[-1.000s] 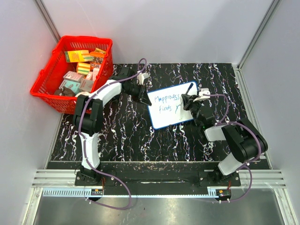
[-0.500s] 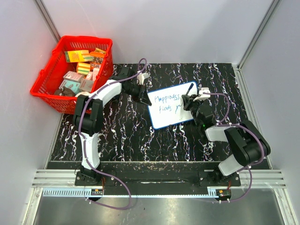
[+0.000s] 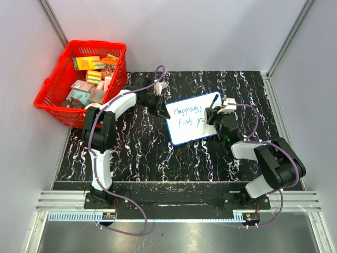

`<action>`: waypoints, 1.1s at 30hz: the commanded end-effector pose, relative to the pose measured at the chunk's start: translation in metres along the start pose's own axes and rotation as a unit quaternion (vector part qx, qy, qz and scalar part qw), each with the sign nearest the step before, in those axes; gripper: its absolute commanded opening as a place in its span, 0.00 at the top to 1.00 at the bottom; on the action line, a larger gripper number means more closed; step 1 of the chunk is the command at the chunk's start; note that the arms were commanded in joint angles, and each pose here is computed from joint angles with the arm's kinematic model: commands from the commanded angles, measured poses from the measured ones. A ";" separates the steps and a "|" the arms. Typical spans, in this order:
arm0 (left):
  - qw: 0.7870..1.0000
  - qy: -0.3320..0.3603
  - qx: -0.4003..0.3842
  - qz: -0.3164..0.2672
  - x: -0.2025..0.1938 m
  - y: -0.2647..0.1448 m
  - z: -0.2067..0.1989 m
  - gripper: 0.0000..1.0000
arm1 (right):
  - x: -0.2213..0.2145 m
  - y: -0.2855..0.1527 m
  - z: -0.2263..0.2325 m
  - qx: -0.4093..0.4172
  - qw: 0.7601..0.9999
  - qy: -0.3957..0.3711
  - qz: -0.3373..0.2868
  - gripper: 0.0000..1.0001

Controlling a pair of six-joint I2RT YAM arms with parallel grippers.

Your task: Write a sentence on the whiteboard

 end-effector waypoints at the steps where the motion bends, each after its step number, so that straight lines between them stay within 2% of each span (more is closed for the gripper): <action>1: 0.980 0.071 0.182 0.019 -0.011 0.004 0.061 1.00 | 0.009 0.004 -0.007 -0.045 0.999 -0.012 -0.011 1.00; 10: 0.981 0.072 0.182 0.019 -0.011 0.003 0.060 1.00 | 0.029 0.011 0.004 -0.028 0.999 -0.007 -0.043 1.00; 19: 0.980 0.073 0.183 0.018 -0.011 0.004 0.060 1.00 | 0.028 0.012 0.017 0.019 0.999 0.007 -0.029 1.00; 21: 0.980 0.073 0.183 0.018 -0.011 0.003 0.059 1.00 | 0.036 0.006 0.020 0.027 0.999 0.012 -0.043 1.00; 27: 0.980 0.073 0.182 0.017 -0.011 0.003 0.059 1.00 | 0.056 -0.006 0.017 0.012 0.997 0.007 -0.070 1.00; 33: 0.980 0.074 0.182 0.015 -0.011 0.003 0.059 1.00 | 0.053 -0.003 0.009 -0.023 0.998 0.001 -0.060 1.00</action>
Point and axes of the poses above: each gripper's point midway between its finger pads, its own y axis out along the fingers, its own z axis along the line the jaws close on, x = y × z, the point moved 6 cm from there along -y, back along the fingers, and after that the axes turned 3 degrees about y, right-handed, at the moved point
